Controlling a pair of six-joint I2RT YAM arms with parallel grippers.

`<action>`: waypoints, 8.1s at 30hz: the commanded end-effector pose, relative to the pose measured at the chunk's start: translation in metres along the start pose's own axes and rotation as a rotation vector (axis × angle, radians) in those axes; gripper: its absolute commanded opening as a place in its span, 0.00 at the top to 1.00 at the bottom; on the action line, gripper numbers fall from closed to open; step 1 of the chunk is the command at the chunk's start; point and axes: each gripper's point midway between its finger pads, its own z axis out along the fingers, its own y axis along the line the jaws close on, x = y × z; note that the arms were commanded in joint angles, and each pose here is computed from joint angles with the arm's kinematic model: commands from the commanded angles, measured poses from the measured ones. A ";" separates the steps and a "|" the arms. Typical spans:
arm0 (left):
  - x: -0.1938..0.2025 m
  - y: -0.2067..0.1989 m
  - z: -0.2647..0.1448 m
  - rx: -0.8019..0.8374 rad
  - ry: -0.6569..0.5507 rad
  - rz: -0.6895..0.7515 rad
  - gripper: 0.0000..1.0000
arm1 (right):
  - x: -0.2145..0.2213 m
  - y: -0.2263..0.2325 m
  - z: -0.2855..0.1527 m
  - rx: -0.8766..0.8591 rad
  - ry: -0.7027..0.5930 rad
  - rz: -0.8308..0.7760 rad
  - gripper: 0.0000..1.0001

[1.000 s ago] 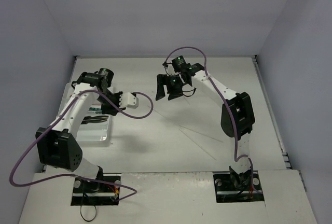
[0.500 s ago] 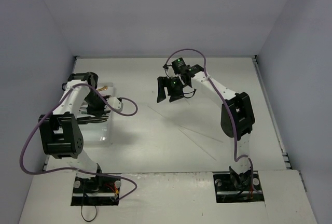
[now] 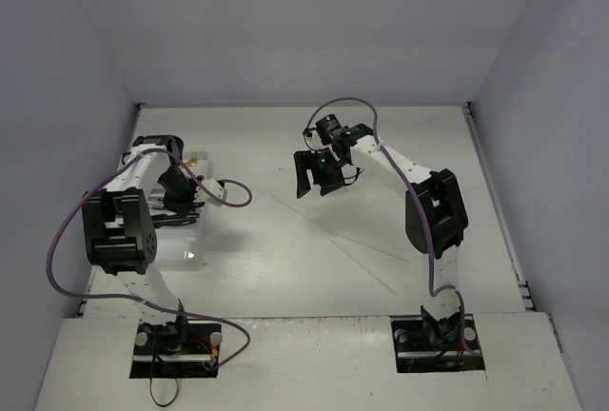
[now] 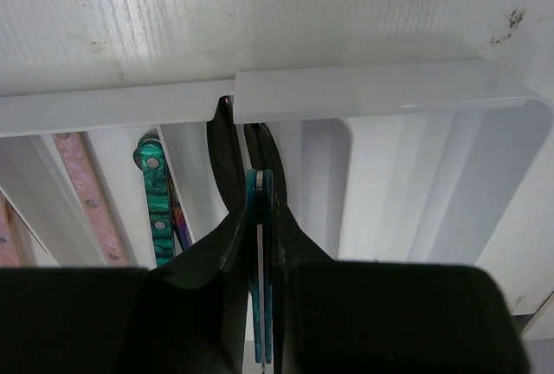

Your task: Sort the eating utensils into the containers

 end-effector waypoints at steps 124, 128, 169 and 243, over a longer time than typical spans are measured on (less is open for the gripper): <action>-0.168 0.016 -0.195 -0.353 -0.936 -0.667 1.00 | -0.083 0.172 -0.129 -0.102 -0.463 -0.387 0.07; -0.148 -0.015 -0.184 -0.328 -0.719 -0.550 1.00 | -0.084 0.137 -0.125 -0.046 -0.442 -0.335 0.08; -0.011 -0.111 -0.031 0.116 -0.199 0.093 1.00 | -0.069 0.090 -0.093 0.038 -0.342 -0.292 0.17; -0.133 -0.050 -0.170 -0.299 -0.759 -0.136 0.29 | 0.122 -0.091 0.041 0.595 0.399 -0.440 0.87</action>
